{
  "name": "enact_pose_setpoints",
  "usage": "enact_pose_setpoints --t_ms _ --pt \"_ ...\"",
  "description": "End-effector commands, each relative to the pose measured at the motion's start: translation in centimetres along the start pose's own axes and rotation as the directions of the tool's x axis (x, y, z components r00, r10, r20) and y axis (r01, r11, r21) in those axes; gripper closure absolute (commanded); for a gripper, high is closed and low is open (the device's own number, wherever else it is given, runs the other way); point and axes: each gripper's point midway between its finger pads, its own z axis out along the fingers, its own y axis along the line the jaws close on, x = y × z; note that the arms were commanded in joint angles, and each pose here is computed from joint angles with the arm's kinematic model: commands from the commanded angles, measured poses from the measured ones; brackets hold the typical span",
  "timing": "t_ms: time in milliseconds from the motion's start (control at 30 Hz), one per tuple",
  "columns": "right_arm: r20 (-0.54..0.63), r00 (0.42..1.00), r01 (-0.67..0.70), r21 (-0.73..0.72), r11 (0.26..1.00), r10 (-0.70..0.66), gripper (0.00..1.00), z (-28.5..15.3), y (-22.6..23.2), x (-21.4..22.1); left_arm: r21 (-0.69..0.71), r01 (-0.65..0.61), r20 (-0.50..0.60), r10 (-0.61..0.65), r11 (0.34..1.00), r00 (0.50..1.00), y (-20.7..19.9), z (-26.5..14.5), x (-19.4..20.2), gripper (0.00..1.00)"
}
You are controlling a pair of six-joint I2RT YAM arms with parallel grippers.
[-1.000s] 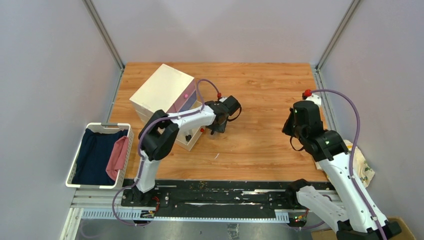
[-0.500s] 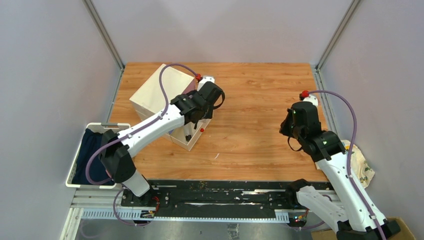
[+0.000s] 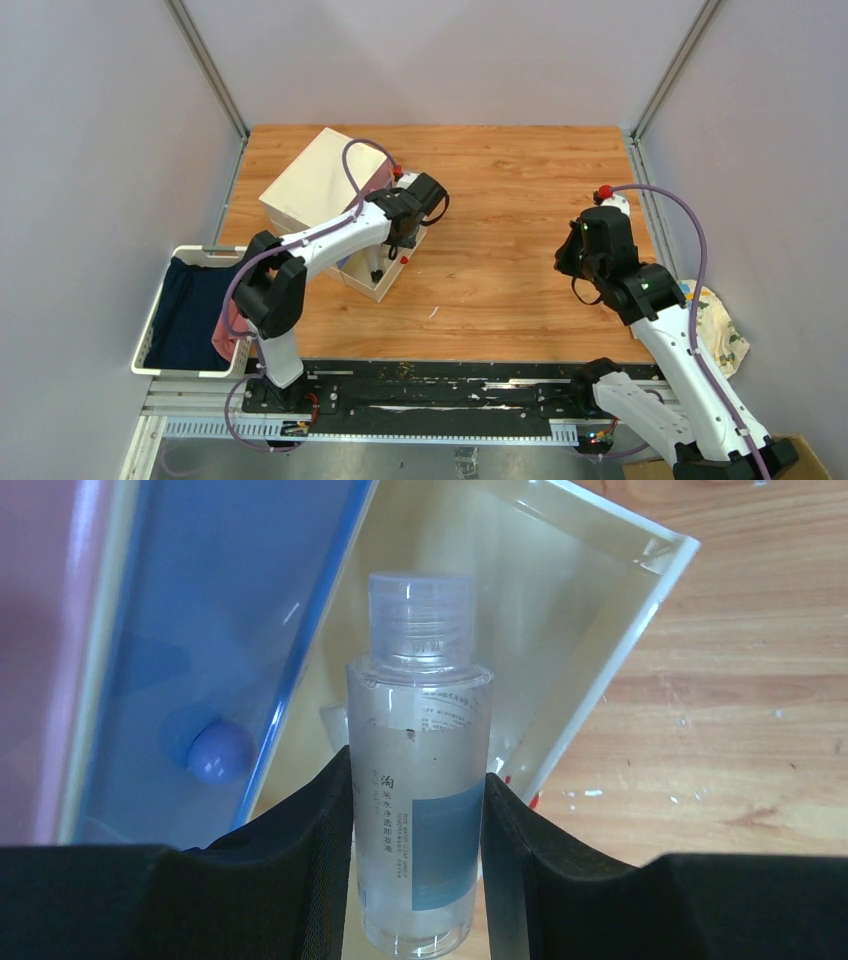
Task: Organize the makeup
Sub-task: Place the makeup in the drawer.
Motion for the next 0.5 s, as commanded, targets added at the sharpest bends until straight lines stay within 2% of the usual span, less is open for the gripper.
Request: enact_pose_setpoints --t_ms 0,167,300,367,467 --pt "0.058 0.998 -0.026 -0.064 0.998 0.030 0.98 -1.7 0.4 -0.4 -0.044 -0.009 -0.028 0.008 0.999 1.000 0.4 3.1 1.0 1.00" --pt "0.048 0.998 -0.026 -0.076 0.997 0.030 0.98 -1.7 0.6 -0.1 -0.059 -0.036 -0.074 0.032 0.998 0.997 -0.1 5.7 2.3 1.00" --pt "0.042 0.999 -0.027 -0.075 0.997 0.030 0.98 -1.6 0.5 0.2 -0.061 -0.042 -0.085 0.037 0.997 0.996 -0.3 6.2 2.7 0.99" --pt "0.040 0.999 -0.027 -0.075 0.997 0.030 0.97 -1.4 0.5 0.3 -0.062 -0.038 -0.074 0.033 0.997 0.997 -0.1 5.9 2.5 0.91" --pt "0.029 0.999 -0.030 -0.076 0.997 0.032 0.96 -1.1 0.5 0.7 -0.055 -0.030 -0.050 0.028 0.998 0.998 0.2 5.1 1.9 0.73"
